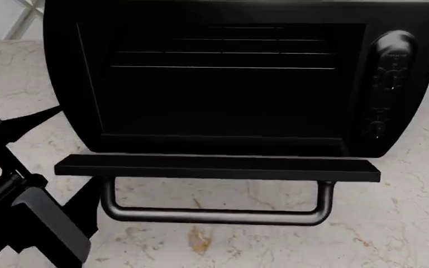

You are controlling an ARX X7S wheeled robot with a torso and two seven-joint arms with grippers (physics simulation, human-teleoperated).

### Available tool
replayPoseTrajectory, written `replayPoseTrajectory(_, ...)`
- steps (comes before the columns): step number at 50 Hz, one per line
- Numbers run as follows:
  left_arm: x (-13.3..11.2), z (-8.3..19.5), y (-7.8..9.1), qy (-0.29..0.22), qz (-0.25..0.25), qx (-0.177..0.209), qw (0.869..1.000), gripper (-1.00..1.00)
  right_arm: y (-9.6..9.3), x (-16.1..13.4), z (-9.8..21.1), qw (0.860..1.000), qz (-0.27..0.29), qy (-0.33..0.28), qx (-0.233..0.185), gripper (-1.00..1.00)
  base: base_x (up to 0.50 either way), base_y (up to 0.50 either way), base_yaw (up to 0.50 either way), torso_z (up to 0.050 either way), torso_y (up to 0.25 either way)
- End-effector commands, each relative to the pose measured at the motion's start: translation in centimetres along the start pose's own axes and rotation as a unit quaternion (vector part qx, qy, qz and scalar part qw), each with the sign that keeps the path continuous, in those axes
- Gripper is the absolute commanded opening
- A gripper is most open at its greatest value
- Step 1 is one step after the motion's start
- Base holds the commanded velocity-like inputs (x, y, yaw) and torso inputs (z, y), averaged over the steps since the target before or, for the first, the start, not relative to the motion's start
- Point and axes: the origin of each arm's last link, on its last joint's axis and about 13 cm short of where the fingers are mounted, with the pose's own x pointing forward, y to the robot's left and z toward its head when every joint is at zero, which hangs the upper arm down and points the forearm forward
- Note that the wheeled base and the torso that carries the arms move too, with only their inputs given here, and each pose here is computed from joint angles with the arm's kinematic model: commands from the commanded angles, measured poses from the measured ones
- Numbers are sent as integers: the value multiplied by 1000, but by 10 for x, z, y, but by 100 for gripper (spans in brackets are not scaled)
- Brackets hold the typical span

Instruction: Close the toaster oven door.

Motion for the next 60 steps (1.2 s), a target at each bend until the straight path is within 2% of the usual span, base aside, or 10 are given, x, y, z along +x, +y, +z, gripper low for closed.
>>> replayPoseTrajectory(1, -2, 10, 13, 18, 77, -40, 996, 100, -1, 0, 2, 1000, 0, -1, 0, 100, 0, 0, 0, 0, 0)
replayPoseTrajectory(8, -1, 13, 13, 42, 109, -61, 991, 100, -1, 0, 2, 1000, -1, -2, 1, 100, 0, 0, 1, 0, 2)
replayPoseTrajectory(20, 5, 22, 13, 59, 135, -107, 983, 100, -2, -1, 1, 1000, -3, -3, 2, 100, 0, 0, 1, 1, 2)
replayPoseTrajectory(31, 15, 34, 16, 71, 138, -142, 978, 100, -4, -4, 1, 1000, -6, -2, 4, 100, 0, 0, 1, 0, 2)
replayPoseTrajectory(36, 15, 43, 11, 76, 137, -151, 976, 100, -5, -6, 2, 1000, -8, -3, 4, 100, 0, 0, 0, 2, 2)
replayPoseTrajectory(45, 18, 55, 0, 106, 155, -197, 962, 100, -5, -6, 1, 1000, -8, -3, 7, 100, 0, 0, 0, 0, 1)
replayPoseTrajectory(50, 23, 53, -7, 121, 170, -209, 955, 100, -6, -6, 1, 1000, -9, -4, 8, 100, 0, 0, 0, 0, 0)
replayPoseTrajectory(60, 32, 47, -9, 126, 206, -232, 942, 100, -5, -6, 2, 1000, -9, -4, 6, 100, 1, 0, -1, 1, 1)
